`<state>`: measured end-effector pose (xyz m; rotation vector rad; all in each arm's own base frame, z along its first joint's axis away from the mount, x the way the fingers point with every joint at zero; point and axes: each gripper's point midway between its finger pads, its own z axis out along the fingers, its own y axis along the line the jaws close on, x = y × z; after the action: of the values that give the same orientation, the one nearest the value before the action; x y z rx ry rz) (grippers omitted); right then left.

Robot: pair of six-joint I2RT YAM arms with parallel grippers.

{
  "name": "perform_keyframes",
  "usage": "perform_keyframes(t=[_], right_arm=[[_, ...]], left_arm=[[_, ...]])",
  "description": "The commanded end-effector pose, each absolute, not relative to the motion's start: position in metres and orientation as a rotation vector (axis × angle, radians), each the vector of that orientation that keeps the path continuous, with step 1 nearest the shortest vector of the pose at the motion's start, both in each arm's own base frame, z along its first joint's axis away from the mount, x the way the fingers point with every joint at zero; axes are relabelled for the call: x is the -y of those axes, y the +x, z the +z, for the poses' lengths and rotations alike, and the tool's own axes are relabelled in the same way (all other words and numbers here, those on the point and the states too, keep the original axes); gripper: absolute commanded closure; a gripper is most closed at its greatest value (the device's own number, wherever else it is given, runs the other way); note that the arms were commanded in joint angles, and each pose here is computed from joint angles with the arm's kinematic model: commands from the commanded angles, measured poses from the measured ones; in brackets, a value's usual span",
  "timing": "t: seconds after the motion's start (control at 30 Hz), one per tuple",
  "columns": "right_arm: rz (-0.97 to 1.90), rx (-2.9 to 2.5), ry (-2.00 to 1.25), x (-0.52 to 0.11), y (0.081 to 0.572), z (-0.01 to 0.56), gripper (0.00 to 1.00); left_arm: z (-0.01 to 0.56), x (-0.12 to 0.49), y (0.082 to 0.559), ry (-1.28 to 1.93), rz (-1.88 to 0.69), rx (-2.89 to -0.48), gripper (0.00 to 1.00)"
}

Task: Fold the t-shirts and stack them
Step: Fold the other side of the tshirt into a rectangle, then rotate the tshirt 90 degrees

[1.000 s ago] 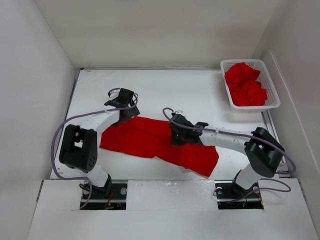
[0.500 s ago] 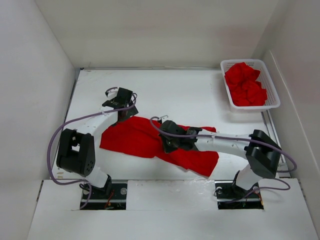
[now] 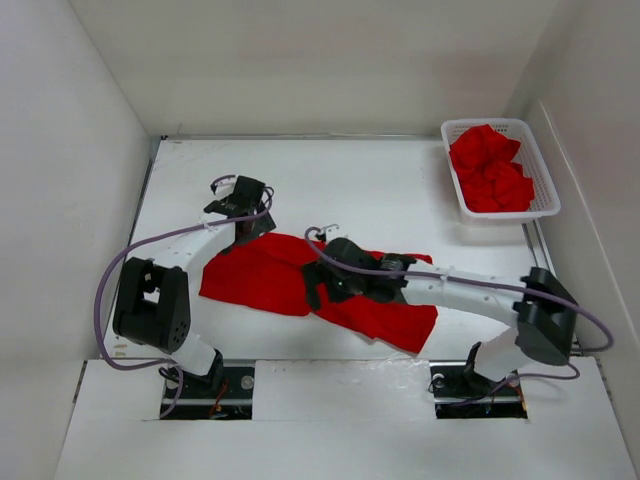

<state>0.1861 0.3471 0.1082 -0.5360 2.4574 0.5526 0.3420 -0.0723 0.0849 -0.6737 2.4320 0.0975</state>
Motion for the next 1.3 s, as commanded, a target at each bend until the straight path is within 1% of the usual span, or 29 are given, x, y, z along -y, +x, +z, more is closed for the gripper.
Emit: perform_keyframes(t=[0.0, 0.03, 0.13, 0.17, 0.23, 0.27, 0.4, 0.6, 0.63, 0.7, 0.73, 0.8, 0.83, 0.87, 0.9, 0.93, 0.97, 1.0, 1.03, 1.07, 1.1, 1.13, 1.17, 1.2, 1.23, 1.27], right_arm=[[0.643, -2.362, -0.383, -0.341, 0.189, 0.148, 0.0], [0.621, -2.392, -0.328, -0.327, 0.191, 0.137, 0.0], [0.655, -2.425, -0.155, -0.303, 0.197, 0.135, 0.0], [0.62, -2.469, -0.076, -0.28, 0.205, 0.117, 0.0], [0.678, -2.468, 0.01, -0.265, 0.214, 0.115, 0.0], [0.69, -2.503, 0.076, -0.249, 0.22, 0.103, 0.0], [0.637, -2.548, 0.206, -0.216, 0.235, 0.082, 0.0], [0.593, -2.639, 0.33, -0.195, 0.251, 0.036, 0.0], [0.578, -2.634, 0.375, -0.189, 0.262, 0.035, 0.0], [0.504, -2.666, 0.414, -0.18, 0.271, 0.02, 0.0], [0.453, -2.639, 0.455, -0.172, 0.288, 0.023, 0.0], [0.381, -2.66, 0.499, -0.164, 0.301, 0.01, 0.0], [0.374, -2.66, 0.514, -0.164, 0.309, 0.008, 0.0], [0.394, -2.627, 0.521, -0.169, 0.33, 0.017, 0.0], [0.362, -2.66, 0.546, -0.166, 0.336, 0.004, 0.0], [0.357, -2.666, 0.547, -0.169, 0.345, 0.004, 0.0], [0.383, -2.628, 0.525, -0.179, 0.369, 0.019, 0.0], [0.355, -2.665, 0.52, -0.181, 0.375, 0.005, 0.0], [0.35, -2.667, 0.501, -0.184, 0.384, 0.006, 0.0], [0.34, -2.663, 0.503, -0.187, 0.395, 0.007, 0.0], [0.348, -2.626, 0.501, -0.194, 0.419, 0.025, 0.0], [0.317, -2.644, 0.508, -0.195, 0.428, 0.014, 0.0], [0.313, -2.63, 0.509, -0.198, 0.44, 0.016, 0.0], [0.339, -2.568, 0.504, -0.207, 0.467, 0.038, 0.0], [0.309, -2.61, 0.51, -0.208, 0.469, 0.022, 0.0], [0.309, -2.609, 0.51, -0.211, 0.477, 0.022, 0.0]], left_arm=[[0.103, 0.087, 0.357, -0.608, -0.015, -2.398, 0.0], [0.099, 0.097, 0.352, -0.571, -0.026, -2.411, 0.0], [0.089, 0.119, 0.349, -0.486, -0.009, -2.408, 0.0], [0.084, 0.132, 0.344, -0.437, -0.015, -2.43, 0.0], [0.076, 0.14, 0.347, -0.435, -0.02, -2.444, 0.0], [0.068, 0.142, 0.351, -0.445, -0.014, -2.453, 0.0], [0.049, 0.142, 0.349, -0.462, 0.02, -2.493, 0.0], [0.02, 0.137, 0.329, -0.52, 0.03, -2.54, 0.0], [0.019, 0.136, 0.327, -0.519, 0.038, -2.548, 0.0], [0.005, 0.125, 0.31, -0.552, 0.092, -2.582, 0.0], [0.007, 0.128, 0.304, -0.555, 0.066, -2.583, 0.0], [-0.005, 0.125, 0.281, -0.568, 0.051, -2.641, 0.0], [-0.003, 0.127, 0.276, -0.58, 0.022, -2.646, 0.0], [-0.005, 0.135, 0.267, -0.539, 0.002, -2.667, 0.0], [-0.005, 0.141, 0.26, -0.526, -0.01, -2.671, 0.0], [-0.006, 0.149, 0.251, -0.49, -0.007, -2.693, 0.0], [-0.008, 0.175, 0.234, -0.395, -0.038, -2.731, 0.0], [-0.009, 0.189, 0.225, -0.341, -0.049, -2.761, 0.0], [-0.003, 0.212, 0.223, -0.287, -0.089, -2.773, 0.0], [-0.016, 0.222, 0.202, -0.226, -0.035, -2.863, 0.0], [-0.018, 0.245, 0.18, -0.094, -0.036, -2.901, 0.0], [-0.02, 0.257, 0.168, -0.046, -0.014, -2.929, 0.0], [-0.012, 0.276, 0.161, 0.018, -0.012, -2.955, 0.0], [-0.022, 0.284, 0.141, 0.126, 0.063, -2.985, 0.0], [-0.019, 0.286, 0.137, 0.13, 0.11, -2.98, 0.0], [-0.011, 0.287, 0.137, 0.145, 0.168, -2.959, 0.0]])
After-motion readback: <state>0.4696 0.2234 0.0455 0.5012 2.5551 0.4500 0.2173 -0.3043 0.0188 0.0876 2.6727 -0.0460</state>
